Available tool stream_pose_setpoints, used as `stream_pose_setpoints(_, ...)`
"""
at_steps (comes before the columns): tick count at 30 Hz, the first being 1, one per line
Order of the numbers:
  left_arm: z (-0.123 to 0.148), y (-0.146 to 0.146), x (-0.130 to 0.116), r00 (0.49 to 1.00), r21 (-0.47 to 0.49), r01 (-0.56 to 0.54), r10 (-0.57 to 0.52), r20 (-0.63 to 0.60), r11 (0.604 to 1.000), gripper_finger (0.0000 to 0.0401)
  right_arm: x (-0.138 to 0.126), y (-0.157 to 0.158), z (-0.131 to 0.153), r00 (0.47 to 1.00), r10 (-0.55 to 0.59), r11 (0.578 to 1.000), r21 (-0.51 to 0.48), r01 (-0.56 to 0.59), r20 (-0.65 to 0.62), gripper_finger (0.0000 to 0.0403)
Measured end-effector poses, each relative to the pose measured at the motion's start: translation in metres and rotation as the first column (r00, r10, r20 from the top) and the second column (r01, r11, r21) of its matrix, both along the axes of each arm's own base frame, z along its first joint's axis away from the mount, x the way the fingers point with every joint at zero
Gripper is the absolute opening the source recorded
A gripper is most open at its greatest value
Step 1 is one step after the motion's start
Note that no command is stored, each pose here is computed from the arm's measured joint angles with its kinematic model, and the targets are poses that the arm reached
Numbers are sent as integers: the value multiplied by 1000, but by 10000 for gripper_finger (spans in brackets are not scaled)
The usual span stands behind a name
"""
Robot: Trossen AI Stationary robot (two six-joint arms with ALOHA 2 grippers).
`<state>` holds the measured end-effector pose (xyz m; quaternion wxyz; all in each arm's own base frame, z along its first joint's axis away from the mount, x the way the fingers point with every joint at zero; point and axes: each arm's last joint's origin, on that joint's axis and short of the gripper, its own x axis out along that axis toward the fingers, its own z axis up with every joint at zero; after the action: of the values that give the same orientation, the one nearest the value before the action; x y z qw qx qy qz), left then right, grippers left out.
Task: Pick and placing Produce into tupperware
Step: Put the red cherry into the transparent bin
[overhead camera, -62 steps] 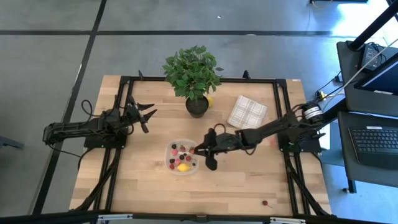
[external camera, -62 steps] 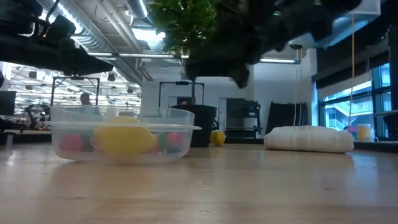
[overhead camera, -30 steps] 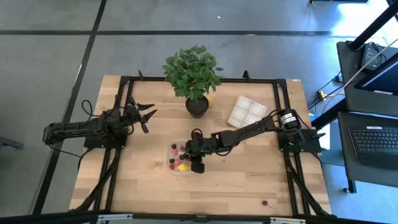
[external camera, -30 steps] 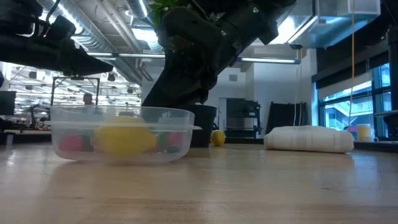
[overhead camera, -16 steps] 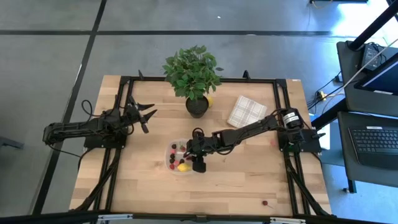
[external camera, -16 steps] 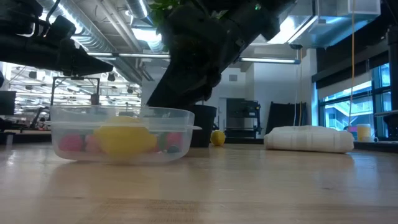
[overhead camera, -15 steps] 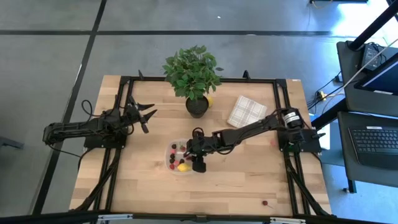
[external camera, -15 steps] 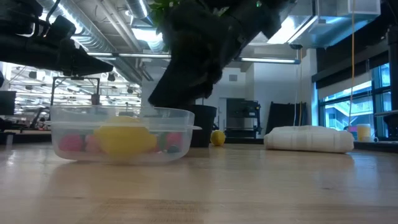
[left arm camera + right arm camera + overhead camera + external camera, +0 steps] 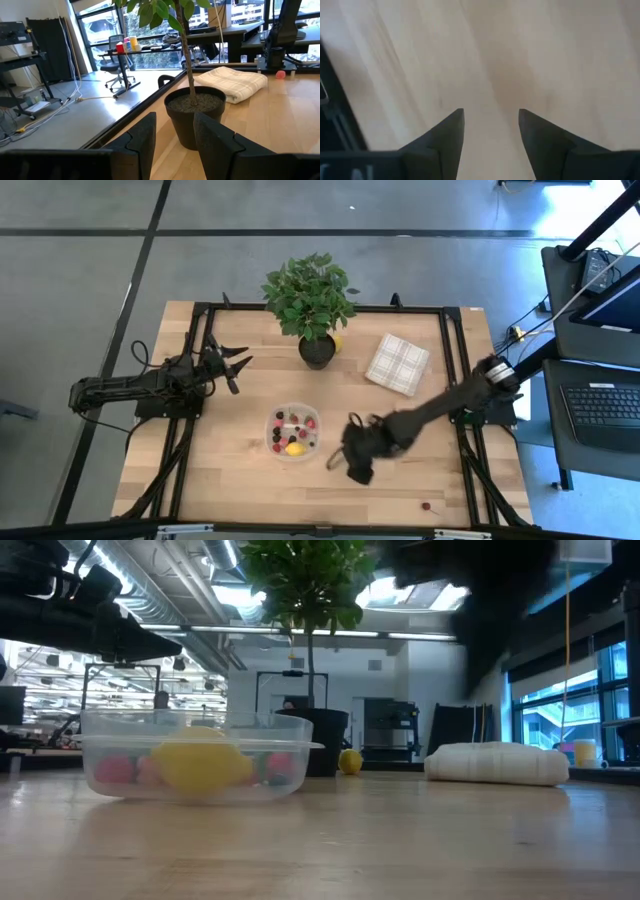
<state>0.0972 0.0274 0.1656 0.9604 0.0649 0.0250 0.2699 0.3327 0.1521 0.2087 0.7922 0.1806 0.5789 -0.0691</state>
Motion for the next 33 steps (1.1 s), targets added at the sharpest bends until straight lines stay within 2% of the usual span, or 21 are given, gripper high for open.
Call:
stream_pose_setpoints(3, 0, 0, 0, 1000, 0, 0, 0, 0, 1000, 126, -23, 25, -1, 983, -153, 988, 19, 156, -103, 190)
stream_pose_setpoints(6, 0, 0, 0, 1000, 0, 0, 0, 0, 1000, 126, -47, 51, -1, 936, -307, 948, 30, 316, -173, 190)
stream_pose_setpoints(10, 0, 0, 0, 1000, 0, 0, 0, 1, 1000, 126, -75, 84, -1, 835, -491, 852, 63, 520, -249, 190)
stream_pose_setpoints(13, 1, 0, 0, 1000, 2, 0, 0, 8, 1000, 126, -97, 104, -1, 756, -586, 776, 67, 627, -291, 190)
stream_pose_setpoints(15, 1, 0, 0, 1000, 2, 1, -1, 8, 1000, 126, -111, 111, -2, 708, -623, 745, 24, 667, -332, 190)
stream_pose_setpoints(18, 2, 0, 0, 1000, 5, 0, 0, 23, 1000, 126, -132, 115, -3, 607, -687, 689, -92, 719, -400, 190)
stream_pose_setpoints(20, 4, 0, 0, 999, 8, 0, -1, 41, 1000, 126, -141, 120, -3, 570, -708, 663, -115, 740, -418, 190)
stream_pose_setpoints(28, 6, 0, 0, 998, -3, 0, 0, 68, 1000, 126, -159, 141, -8, 605, -675, 692, -75, 719, -422, 191)
stream_pose_setpoints(33, 6, 0, 0, 998, -3, 0, 0, 69, 1000, 126, -162, 149, -22, 616, -670, 706, -98, 701, -415, 191)
